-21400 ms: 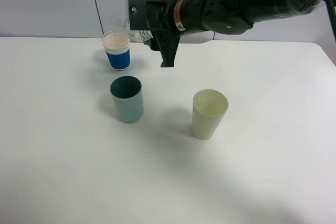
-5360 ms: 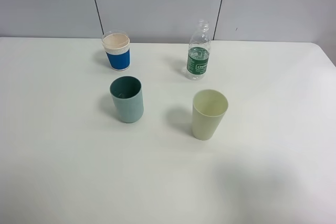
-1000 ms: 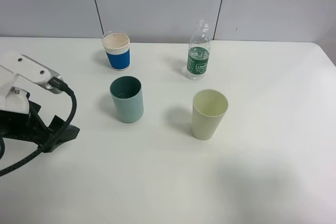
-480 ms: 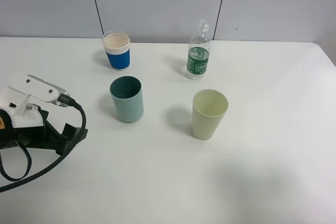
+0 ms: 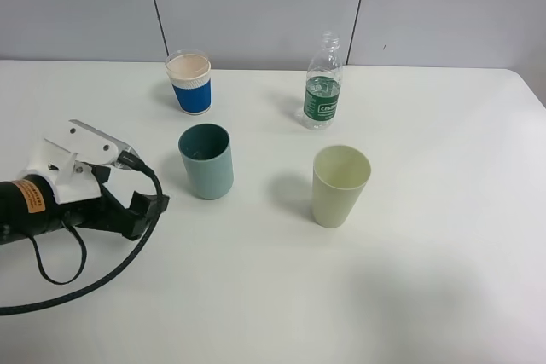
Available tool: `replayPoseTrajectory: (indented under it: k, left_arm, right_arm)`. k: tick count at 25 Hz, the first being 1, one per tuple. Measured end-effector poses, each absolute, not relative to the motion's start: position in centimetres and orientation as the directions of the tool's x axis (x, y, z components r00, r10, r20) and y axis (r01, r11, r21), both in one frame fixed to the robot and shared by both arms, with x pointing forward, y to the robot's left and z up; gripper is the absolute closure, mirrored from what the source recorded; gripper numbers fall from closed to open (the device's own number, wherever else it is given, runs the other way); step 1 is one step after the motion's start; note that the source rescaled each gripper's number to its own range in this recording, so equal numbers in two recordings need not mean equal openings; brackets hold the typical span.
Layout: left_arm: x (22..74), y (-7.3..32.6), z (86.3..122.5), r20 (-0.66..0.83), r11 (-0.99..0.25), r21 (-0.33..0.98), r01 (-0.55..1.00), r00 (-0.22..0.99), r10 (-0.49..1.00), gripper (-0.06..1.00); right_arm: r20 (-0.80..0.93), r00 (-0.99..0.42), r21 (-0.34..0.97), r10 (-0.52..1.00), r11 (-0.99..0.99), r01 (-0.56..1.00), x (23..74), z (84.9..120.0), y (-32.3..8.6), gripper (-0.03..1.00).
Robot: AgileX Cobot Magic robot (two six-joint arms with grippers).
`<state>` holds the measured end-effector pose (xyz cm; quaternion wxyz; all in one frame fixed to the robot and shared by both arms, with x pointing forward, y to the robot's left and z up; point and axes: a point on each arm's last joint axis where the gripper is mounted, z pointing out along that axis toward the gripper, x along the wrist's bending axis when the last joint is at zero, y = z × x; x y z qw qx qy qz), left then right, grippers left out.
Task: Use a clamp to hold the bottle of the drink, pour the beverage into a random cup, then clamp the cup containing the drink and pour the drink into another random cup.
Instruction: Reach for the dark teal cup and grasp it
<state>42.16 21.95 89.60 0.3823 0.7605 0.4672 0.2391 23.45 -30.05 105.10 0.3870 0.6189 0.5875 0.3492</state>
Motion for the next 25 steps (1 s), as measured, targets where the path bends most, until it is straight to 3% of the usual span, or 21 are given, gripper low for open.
replayPoseTrajectory:
  k: [15, 25]
  left_arm:
    - [42.7, 19.4, 88.1, -0.083, -0.174, 0.925, 0.338, 0.627, 0.775, -0.06]
    - [42.4, 19.3, 85.5, -0.119, -0.201, 0.887, 0.415, 0.628, 0.769, -0.06]
  right_arm:
    - [-0.023, 0.066, 0.889, 0.998, -0.01, 0.457, 23.4, 105.1, -30.1, -0.02]
    - [-0.023, 0.066, 0.889, 0.998, -0.01, 0.457, 23.4, 105.1, -30.1, -0.02]
